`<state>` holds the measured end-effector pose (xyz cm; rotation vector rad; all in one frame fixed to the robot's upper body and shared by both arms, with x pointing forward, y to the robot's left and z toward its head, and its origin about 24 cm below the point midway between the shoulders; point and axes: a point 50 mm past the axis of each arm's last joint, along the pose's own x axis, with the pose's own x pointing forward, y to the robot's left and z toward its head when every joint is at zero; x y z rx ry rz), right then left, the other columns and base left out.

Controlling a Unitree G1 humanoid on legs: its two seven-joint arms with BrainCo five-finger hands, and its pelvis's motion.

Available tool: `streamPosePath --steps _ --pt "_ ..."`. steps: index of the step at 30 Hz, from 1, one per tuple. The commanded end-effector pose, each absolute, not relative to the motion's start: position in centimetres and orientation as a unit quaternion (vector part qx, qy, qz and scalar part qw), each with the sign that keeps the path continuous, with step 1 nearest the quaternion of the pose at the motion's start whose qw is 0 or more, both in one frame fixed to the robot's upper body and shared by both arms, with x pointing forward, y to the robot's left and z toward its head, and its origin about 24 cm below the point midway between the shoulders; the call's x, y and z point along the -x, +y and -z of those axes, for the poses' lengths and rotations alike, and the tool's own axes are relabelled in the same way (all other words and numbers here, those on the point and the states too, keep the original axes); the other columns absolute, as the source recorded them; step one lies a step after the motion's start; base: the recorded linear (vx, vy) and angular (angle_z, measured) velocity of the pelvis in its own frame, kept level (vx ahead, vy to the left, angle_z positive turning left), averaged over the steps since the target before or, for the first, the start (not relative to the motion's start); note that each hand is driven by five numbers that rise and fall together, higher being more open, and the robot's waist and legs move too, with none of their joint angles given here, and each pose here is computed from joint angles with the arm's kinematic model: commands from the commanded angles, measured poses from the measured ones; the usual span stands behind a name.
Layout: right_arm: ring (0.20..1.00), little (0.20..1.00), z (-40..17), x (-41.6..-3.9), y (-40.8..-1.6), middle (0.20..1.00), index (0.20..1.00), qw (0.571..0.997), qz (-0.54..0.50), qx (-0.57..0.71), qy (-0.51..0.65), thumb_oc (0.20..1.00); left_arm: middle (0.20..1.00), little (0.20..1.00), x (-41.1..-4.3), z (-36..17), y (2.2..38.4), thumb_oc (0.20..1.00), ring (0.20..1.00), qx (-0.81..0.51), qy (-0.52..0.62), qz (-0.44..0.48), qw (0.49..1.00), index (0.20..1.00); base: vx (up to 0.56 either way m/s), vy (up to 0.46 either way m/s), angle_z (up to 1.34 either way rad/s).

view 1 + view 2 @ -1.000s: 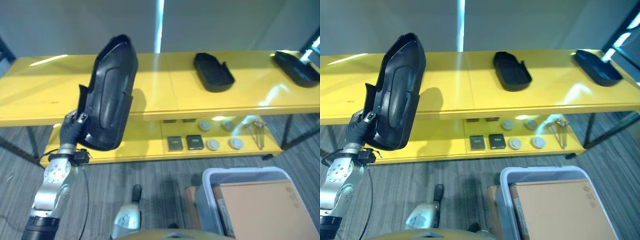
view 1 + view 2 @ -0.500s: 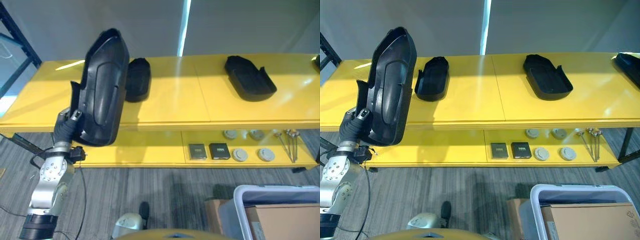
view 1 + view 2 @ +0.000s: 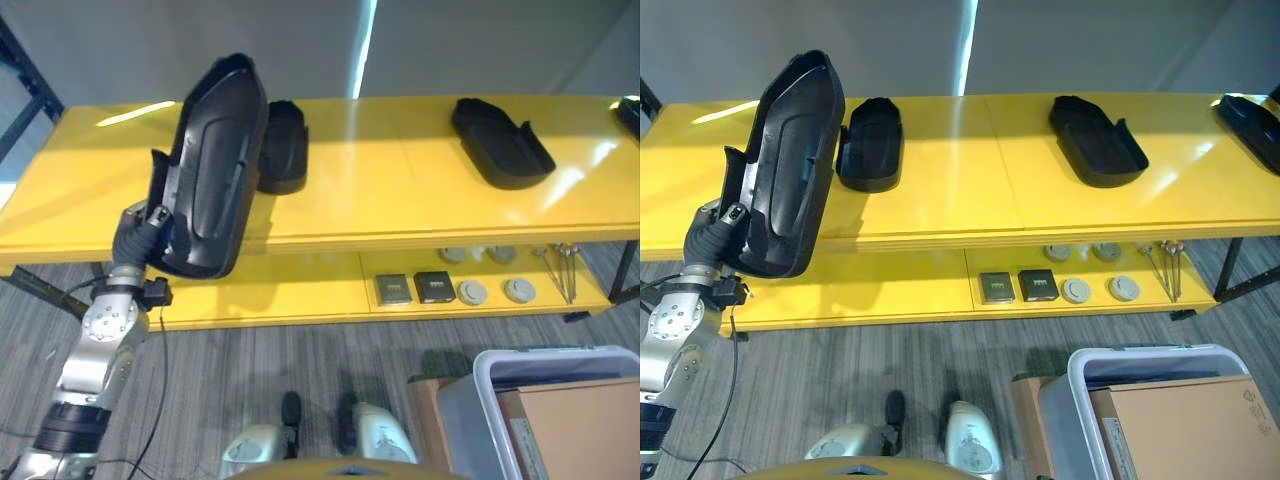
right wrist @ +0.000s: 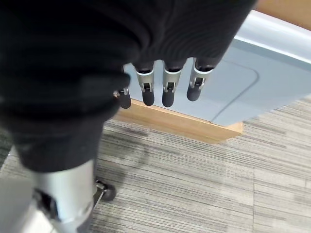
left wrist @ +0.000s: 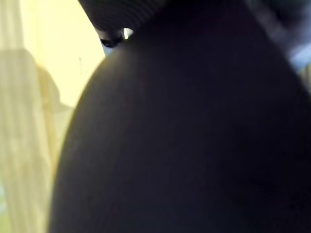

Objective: Move parts from the plastic box to the shelf.

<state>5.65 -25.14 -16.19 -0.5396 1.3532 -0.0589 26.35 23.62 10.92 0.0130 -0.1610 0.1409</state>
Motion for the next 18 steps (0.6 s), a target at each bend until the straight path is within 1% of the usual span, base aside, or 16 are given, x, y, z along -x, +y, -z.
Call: streamPosePath --steps 1,6,13,15,16,18 --pt "1.000 1.000 16.0 -6.0 -25.8 1.000 1.000 0.730 0.007 0.283 0.622 1.000 0.200 0.200 -26.2 -14.8 22.7 0.200 0.200 -0.006 -0.180 -0.068 0.981 0.200 0.10 -0.116 0.41" --pt "1.000 1.000 15.8 -6.7 -26.2 1.000 1.000 0.727 0.015 0.285 0.624 1.000 0.200 0.200 -26.0 -14.4 22.4 0.200 0.200 -0.001 -0.174 -0.073 0.982 0.200 0.07 -0.078 0.02" --pt "1.000 1.000 15.8 -5.3 -26.4 1.000 1.000 0.710 0.007 0.295 0.640 1.000 0.200 0.200 -25.7 -13.8 23.0 0.200 0.200 -0.002 -0.151 -0.083 0.985 0.200 0.07 -0.096 -0.03" --pt "1.000 1.000 15.9 -4.9 -26.5 1.000 1.000 0.708 0.018 0.289 0.644 1.000 0.200 0.200 -25.8 -13.6 22.8 0.200 0.200 0.001 -0.146 -0.078 0.986 0.200 -0.02 -0.035 -0.09" --pt "1.000 1.000 15.8 -4.6 -26.7 1.000 1.000 0.709 0.044 0.272 0.649 1.000 0.200 0.200 -26.1 -13.5 22.6 0.200 0.200 0.005 -0.145 -0.071 0.987 0.200 -0.06 0.004 0.01" --pt "1.000 1.000 15.8 -4.8 -27.0 1.000 1.000 0.712 0.047 0.266 0.648 1.000 0.200 0.200 -26.3 -13.6 22.5 0.200 0.200 0.009 -0.151 -0.070 0.986 0.200 -0.04 0.064 0.26"
